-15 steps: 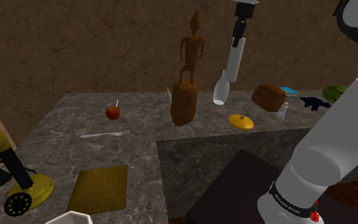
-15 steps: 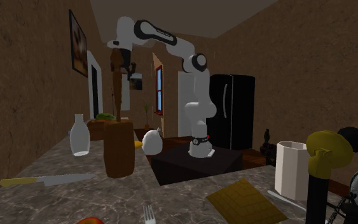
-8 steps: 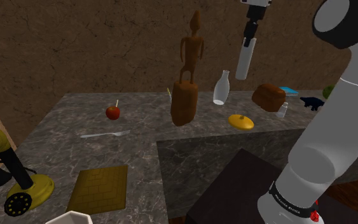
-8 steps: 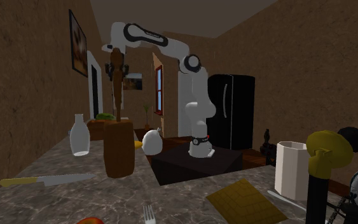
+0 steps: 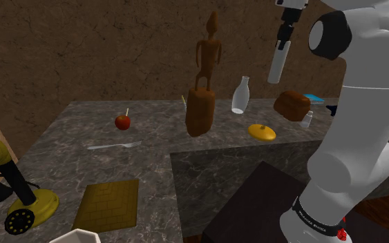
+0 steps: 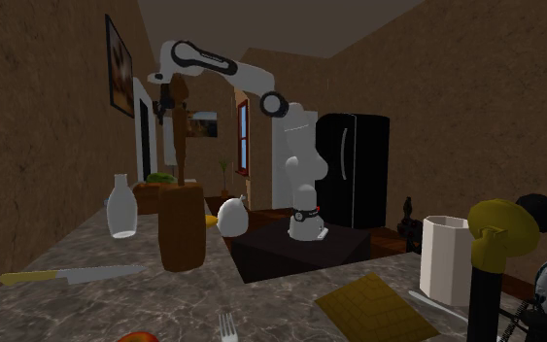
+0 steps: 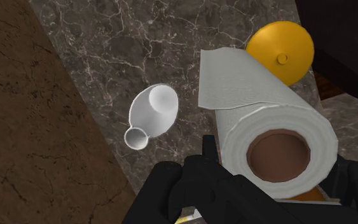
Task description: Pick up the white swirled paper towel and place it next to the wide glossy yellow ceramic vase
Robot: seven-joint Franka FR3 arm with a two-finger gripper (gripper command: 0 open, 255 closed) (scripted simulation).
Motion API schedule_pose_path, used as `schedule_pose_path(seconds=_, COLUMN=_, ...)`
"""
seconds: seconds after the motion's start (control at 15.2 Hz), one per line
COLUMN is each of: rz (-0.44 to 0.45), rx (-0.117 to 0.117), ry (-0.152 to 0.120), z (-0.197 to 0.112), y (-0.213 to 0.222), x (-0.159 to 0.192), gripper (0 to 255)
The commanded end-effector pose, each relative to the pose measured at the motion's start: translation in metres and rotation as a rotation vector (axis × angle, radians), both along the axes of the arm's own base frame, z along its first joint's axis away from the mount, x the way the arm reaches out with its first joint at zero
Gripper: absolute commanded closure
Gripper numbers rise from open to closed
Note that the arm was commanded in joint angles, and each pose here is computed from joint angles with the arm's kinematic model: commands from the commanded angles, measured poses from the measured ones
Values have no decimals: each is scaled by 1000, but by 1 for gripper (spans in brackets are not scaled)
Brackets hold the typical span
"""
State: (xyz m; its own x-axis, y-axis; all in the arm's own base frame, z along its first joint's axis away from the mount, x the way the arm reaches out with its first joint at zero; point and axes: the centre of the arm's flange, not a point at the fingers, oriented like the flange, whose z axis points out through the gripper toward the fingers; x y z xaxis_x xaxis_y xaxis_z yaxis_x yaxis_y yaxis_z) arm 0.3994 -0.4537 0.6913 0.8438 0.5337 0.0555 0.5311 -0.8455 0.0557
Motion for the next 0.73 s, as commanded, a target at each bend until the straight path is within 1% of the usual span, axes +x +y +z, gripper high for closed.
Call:
schedule_pose_path(seconds=0.0, rz=3, rx=0, ry=0, z=-6, y=-12, x=-3, gripper=255)
schedule_pose_path(seconds=0.66, rz=3, rx=0, ry=0, z=-59, y=-12, x=-3, gripper=255)
